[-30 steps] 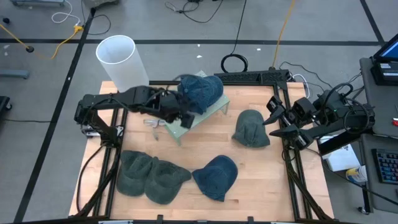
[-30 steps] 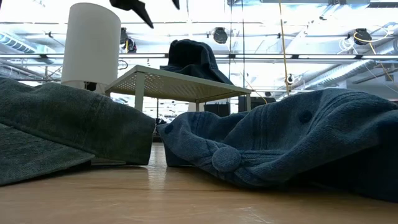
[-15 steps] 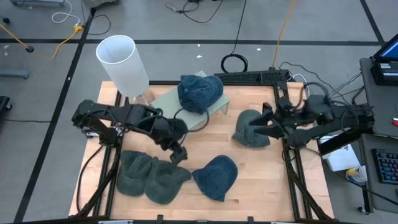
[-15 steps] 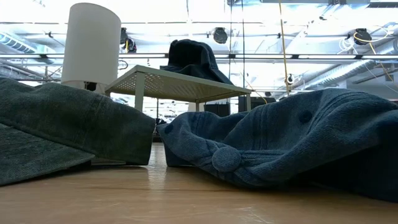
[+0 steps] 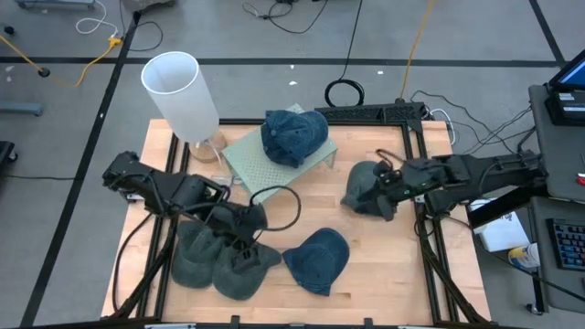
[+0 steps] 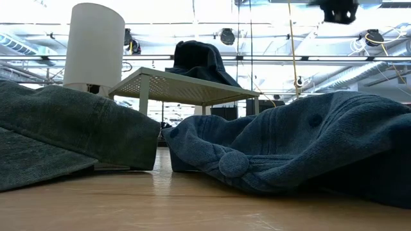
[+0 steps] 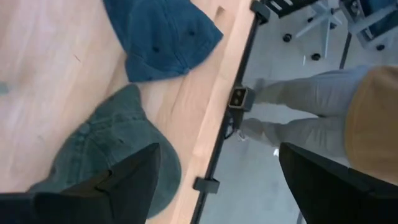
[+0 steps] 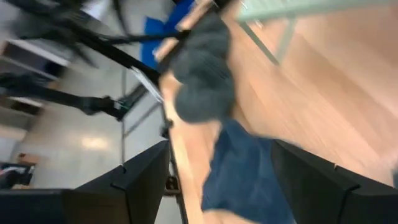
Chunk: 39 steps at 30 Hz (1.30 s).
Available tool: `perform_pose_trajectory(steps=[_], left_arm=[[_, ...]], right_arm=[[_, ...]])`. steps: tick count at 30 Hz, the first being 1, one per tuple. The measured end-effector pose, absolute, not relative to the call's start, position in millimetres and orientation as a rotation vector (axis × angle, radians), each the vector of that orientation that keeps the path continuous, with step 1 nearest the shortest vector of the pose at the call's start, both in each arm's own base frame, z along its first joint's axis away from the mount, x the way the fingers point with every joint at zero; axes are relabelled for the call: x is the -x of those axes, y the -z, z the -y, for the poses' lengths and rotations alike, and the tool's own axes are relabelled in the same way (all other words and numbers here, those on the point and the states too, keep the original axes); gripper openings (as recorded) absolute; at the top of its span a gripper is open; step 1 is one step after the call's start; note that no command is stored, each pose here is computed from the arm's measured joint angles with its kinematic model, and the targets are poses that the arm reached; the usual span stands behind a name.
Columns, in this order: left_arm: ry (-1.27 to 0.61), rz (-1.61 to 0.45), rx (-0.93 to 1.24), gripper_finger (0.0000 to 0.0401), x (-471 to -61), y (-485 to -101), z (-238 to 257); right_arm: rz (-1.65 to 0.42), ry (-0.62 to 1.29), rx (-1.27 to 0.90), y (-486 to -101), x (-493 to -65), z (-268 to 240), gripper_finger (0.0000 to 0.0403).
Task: Pick & Place hat
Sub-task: Stack the blue cap on the other blue cap on the shelf
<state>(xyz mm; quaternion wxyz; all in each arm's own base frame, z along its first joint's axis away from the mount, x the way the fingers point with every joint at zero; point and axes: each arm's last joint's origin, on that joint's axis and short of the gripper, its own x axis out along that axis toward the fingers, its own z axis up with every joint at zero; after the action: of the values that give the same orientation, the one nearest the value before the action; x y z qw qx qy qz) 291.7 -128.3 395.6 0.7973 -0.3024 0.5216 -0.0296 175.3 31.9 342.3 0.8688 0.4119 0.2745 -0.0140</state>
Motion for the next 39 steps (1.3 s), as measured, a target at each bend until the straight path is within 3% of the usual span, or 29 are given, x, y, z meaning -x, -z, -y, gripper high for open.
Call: perform_pose_trajectory(steps=[7, 14, 24, 39], left_arm=[[0.094, -1.134, 0.639, 0.0323, -285.9, -395.7, 141.2], [0.114, -1.141, 0.626, 0.0313, -282.6, -395.7, 147.7], [0.124, -1.143, 0.615, 0.0328, -281.5, -395.7, 149.7], [0.16, -1.154, 0.603, 0.0316, -281.1, -395.8, 150.2]], right_arm=[[-0.776, 0.193, -0.958, -303.7, -189.6, -34.4, 0.0274], [-0.793, 0.127, -1.042, -249.7, -202.6, -39.2, 0.0274], [-0.817, 0.153, -1.102, -184.8, -189.3, -37.3, 0.0274], [-0.897, 0.232, -1.148, -155.3, -174.4, -35.1, 0.0274]])
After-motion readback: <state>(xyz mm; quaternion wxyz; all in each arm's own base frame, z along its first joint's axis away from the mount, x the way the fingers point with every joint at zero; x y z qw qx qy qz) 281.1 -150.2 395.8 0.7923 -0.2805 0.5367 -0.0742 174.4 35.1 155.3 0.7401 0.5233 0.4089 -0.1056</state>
